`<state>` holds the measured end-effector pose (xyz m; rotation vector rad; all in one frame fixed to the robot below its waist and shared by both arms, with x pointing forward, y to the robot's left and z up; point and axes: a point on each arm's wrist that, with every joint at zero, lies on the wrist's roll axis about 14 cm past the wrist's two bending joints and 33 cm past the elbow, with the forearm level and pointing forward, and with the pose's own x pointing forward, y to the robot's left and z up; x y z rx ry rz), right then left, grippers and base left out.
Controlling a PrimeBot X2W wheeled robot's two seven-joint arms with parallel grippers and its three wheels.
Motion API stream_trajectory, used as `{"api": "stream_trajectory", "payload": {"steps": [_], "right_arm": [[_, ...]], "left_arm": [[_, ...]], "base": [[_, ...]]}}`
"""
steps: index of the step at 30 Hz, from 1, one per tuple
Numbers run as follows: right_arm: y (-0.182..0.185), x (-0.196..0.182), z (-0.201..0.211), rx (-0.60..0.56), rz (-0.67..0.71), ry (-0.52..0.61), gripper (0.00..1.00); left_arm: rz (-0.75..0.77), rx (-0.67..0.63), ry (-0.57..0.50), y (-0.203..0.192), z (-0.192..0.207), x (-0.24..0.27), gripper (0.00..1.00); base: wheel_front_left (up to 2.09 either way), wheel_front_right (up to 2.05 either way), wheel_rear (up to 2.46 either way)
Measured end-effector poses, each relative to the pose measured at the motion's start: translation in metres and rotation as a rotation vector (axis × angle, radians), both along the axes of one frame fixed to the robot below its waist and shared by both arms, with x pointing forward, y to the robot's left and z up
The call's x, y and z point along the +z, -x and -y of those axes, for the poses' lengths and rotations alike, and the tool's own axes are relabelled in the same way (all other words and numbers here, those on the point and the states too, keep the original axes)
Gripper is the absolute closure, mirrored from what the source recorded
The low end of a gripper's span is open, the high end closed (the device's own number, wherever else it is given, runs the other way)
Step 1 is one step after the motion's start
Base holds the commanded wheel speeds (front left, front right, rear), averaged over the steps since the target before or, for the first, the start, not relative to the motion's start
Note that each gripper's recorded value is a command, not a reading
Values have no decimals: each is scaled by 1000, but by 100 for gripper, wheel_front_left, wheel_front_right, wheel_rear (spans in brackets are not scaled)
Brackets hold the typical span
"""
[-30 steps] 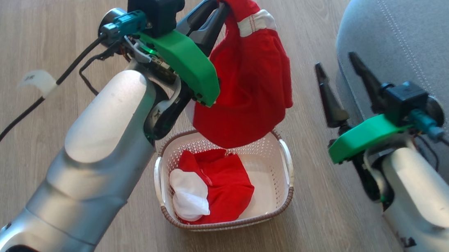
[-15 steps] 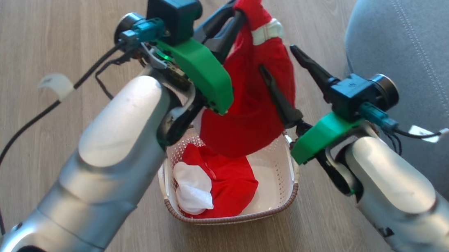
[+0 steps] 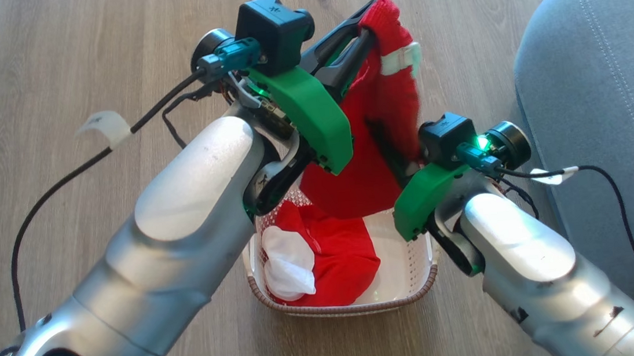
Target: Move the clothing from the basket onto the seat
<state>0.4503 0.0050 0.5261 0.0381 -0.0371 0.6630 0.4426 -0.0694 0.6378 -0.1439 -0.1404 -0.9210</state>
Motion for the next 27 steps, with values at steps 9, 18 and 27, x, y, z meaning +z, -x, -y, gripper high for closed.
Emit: {"api": "stream_trajectory", "payload": {"steps": [9,18,27], "right_arm": [[-2,1,0,-10,-13,-27,100],[-11,15,37,-104,24,-65,100],[-8,19,79,-216,37,-103,100]], "left_arm": [[-8,9,22,-3,-2,-6,0],[-65,-22,2,-2,7,-34,0],[-113,-74,-9,8,16,-58,0]], "base": [[0,0,0],[0,0,0],[0,0,0]]}}
